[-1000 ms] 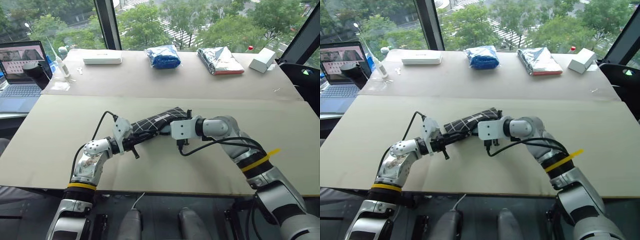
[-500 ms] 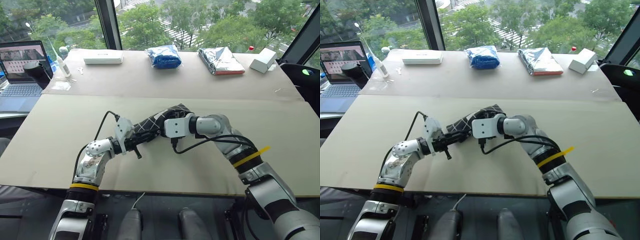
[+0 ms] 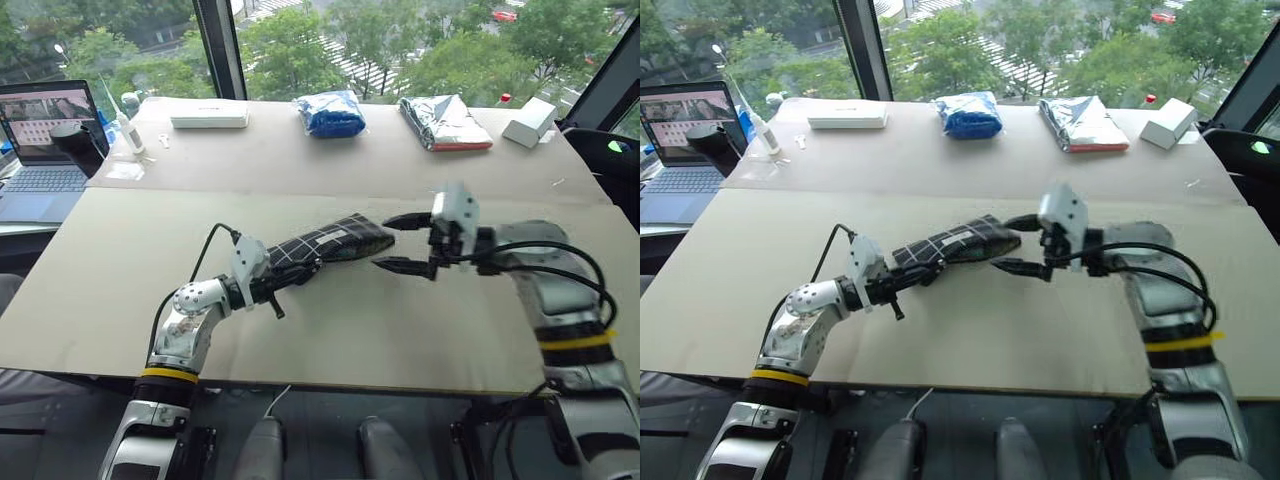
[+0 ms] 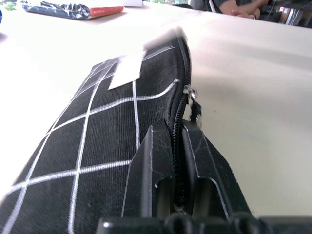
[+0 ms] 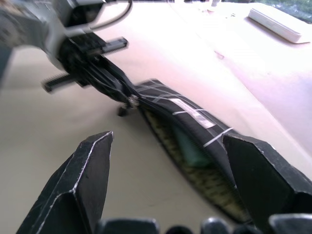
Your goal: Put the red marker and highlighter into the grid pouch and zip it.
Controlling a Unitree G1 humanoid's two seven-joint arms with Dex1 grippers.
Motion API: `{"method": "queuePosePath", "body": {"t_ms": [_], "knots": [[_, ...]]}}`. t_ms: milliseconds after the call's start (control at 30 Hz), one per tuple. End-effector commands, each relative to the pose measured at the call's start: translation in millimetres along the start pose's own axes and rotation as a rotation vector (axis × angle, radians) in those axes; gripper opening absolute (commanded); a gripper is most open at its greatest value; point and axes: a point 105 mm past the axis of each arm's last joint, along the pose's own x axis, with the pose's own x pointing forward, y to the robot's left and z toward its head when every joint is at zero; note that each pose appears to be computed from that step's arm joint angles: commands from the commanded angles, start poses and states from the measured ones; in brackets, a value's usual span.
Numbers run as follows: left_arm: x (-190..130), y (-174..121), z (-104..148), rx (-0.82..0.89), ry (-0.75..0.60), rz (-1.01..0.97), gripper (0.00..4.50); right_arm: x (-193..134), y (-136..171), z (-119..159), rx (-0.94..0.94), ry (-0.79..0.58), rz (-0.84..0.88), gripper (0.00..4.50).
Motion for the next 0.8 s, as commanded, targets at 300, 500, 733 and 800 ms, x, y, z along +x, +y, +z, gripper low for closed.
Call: {"method": "queuePosePath", "body": {"t_ms": [300,500,733,800], "knots": [[3,2,12,0.037,-0.029,-0.006,0.0,49,41,-58,0.224,0.126,-0.091,3.95],[6,2,15,0.041,-0.037,-0.015,0.0,93,38,-58,0.291,0.103,-0.188,3.95],[10,3,21,0.033,-0.065,-0.007,0.0,119,30,-49,0.319,0.077,-0.218,3.95],[10,4,22,0.034,-0.067,-0.004,0.0,124,33,-45,0.331,0.065,-0.19,3.95]]}}
